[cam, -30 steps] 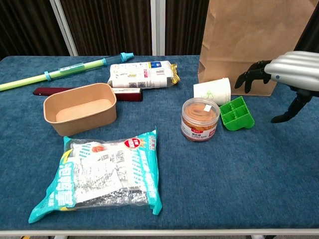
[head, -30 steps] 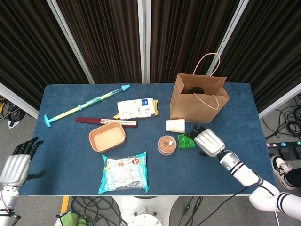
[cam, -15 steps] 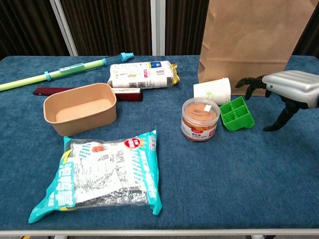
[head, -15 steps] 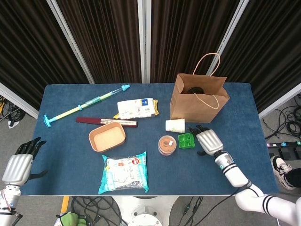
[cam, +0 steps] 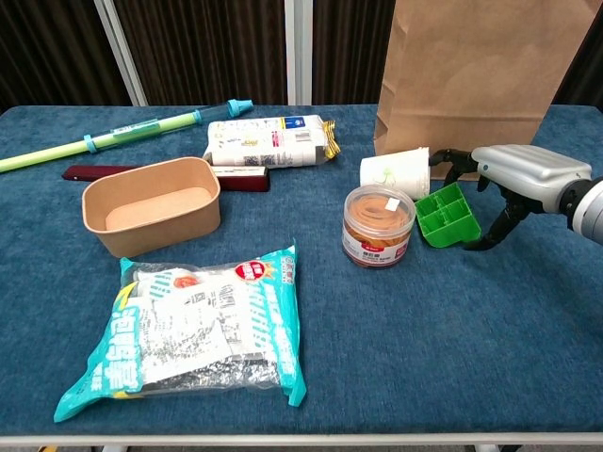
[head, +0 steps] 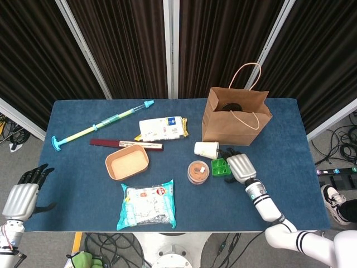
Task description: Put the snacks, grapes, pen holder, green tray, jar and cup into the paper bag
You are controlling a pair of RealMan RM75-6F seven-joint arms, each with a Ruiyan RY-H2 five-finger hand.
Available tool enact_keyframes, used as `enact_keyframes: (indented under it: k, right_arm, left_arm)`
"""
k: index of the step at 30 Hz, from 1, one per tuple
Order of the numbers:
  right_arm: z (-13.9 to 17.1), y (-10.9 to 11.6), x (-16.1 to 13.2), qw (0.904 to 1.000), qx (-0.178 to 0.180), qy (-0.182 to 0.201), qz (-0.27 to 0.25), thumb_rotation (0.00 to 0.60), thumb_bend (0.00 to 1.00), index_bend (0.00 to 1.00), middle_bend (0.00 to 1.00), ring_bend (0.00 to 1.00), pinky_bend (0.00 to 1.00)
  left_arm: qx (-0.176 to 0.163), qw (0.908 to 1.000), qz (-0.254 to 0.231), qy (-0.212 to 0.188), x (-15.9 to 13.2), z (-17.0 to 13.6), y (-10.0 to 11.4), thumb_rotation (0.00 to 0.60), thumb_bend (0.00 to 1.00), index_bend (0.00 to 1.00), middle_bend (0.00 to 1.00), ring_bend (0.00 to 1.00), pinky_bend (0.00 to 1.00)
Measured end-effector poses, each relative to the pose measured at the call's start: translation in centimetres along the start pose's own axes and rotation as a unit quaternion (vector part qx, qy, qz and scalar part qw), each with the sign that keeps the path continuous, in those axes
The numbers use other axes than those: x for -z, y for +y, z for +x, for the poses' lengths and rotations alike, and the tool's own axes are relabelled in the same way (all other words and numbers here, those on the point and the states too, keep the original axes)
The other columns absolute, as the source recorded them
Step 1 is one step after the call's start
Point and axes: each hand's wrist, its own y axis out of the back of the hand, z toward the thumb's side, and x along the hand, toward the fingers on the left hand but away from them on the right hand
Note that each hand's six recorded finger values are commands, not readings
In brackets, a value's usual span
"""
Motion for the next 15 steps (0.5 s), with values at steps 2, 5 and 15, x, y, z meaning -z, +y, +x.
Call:
enact_keyframes:
  k: [2,5,15]
  right_arm:
    - [-0.02,-0.07,-0.03,0.9999,0.003,-0.003,-0.01,0.6,0.02,0.1,0.32,0.16,0.33]
    - [-0.08,-0.11,-0.07,0.9997,0.009,-0.008,-0.023,0.6,0.08,0.16,0.35,0.21,0.38]
    - [0.03,0.57,0.6,0.9989,0.033,-0.013,-0.032,0.6,0.23,0.42,0.47,0.37,0.57]
  left_arm:
    - [0.0,1.0,-0.001,0.0,0.04,-0.01,-0.03,0.6,0.04,0.2,0.17,0.13,0.14]
    - [0.001,1.0,-0.001,-0.001,0.06,0.01,-0.07,0.6,0.04,0.2,0.17,0.13,0.14]
    - [0.002,1.0,-0.005,0.003,0.32,-0.28,-0.24,0.6,0.04,0.2,0.17,0.13,0.14]
